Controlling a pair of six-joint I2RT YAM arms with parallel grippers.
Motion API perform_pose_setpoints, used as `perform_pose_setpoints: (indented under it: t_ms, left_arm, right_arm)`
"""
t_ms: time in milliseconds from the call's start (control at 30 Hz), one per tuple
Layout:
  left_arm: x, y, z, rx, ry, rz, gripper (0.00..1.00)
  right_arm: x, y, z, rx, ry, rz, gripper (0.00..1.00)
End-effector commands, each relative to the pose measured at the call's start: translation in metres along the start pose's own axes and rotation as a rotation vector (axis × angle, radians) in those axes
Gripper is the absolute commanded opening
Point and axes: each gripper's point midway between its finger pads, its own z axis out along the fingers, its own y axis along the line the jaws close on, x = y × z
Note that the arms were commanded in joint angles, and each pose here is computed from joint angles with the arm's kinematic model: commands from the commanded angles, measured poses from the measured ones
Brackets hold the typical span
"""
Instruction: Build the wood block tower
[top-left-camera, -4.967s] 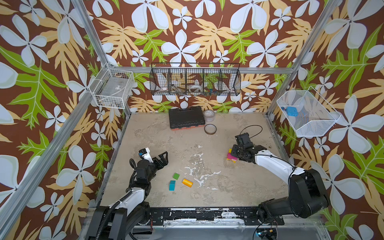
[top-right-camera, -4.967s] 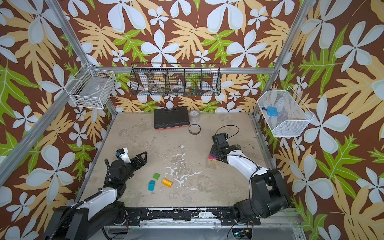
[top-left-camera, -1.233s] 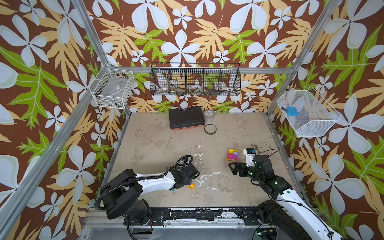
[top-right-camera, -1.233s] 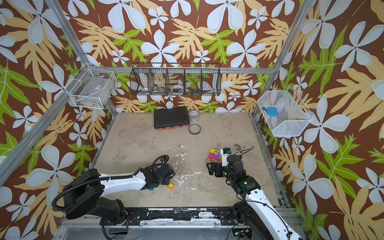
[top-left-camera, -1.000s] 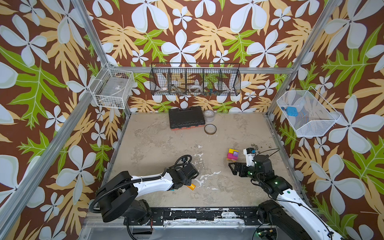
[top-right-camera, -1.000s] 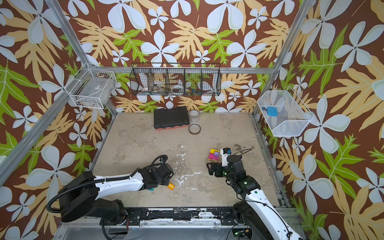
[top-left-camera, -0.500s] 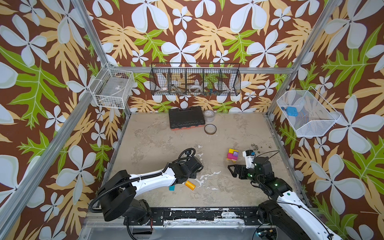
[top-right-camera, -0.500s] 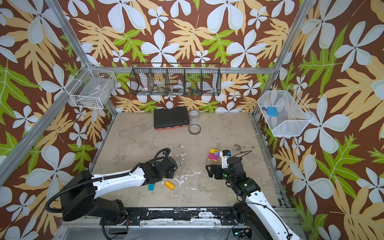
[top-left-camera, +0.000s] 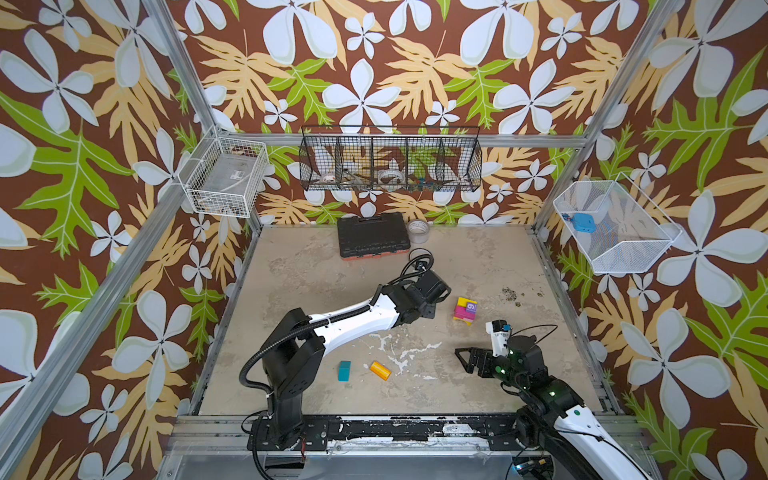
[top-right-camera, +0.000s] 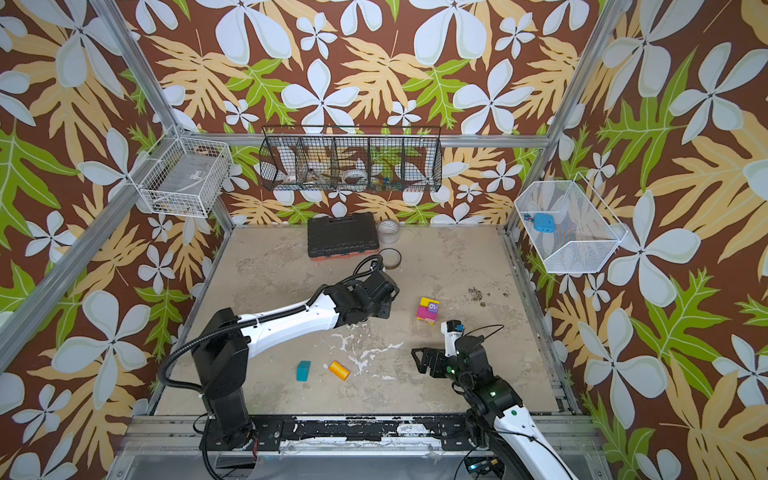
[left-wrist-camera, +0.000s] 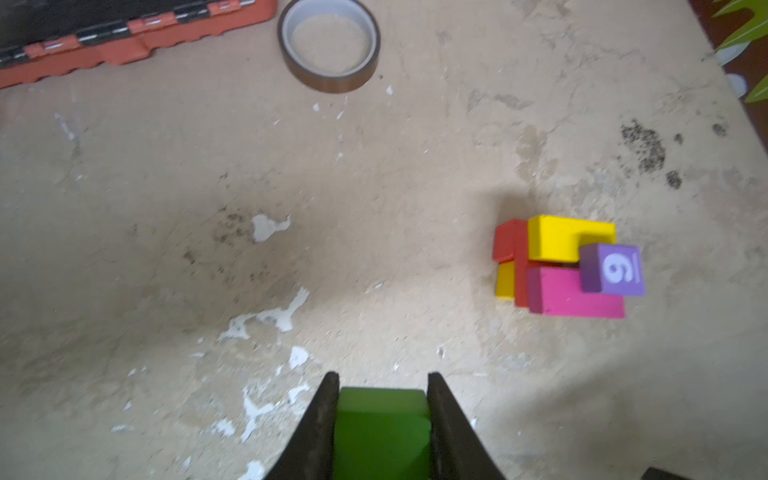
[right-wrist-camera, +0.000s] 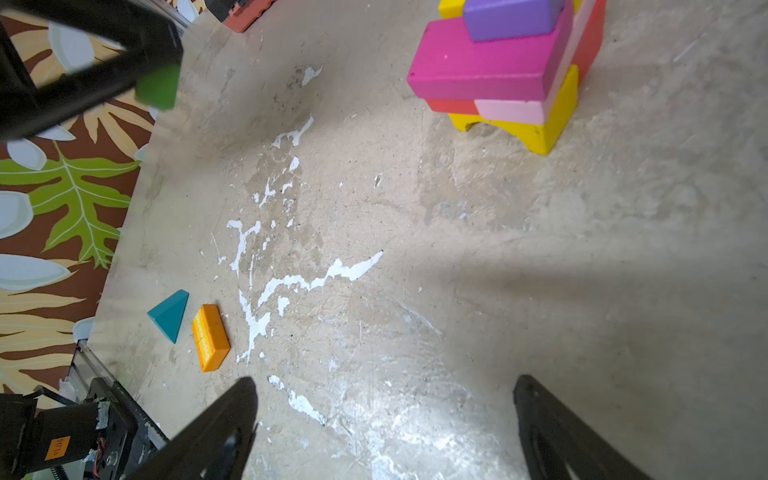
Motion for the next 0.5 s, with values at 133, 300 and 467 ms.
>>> perform_pose_setpoints:
  t_ms: [133, 300, 467]
  left_arm:
    - [-0.009, -0.026, 0.033, -0.009, 0.066, 0.055, 0.14]
    - [-0.011, -0.039, 0.056, -0.012, 0.088, 0.067, 0.13]
    - [-0.013, -0.048, 0.072, -0.015, 0.095, 0.074, 0.12]
  right_arm:
    - [0.0, -0.007, 0.002, 0.021, -0.021, 0.027, 0.96]
    - [-0.001, -0.012, 0.003, 0.051, -0.027, 0.037, 0.95]
    - [-0.001, -0.014, 0.004, 0.06, -0.023, 0.04, 0.95]
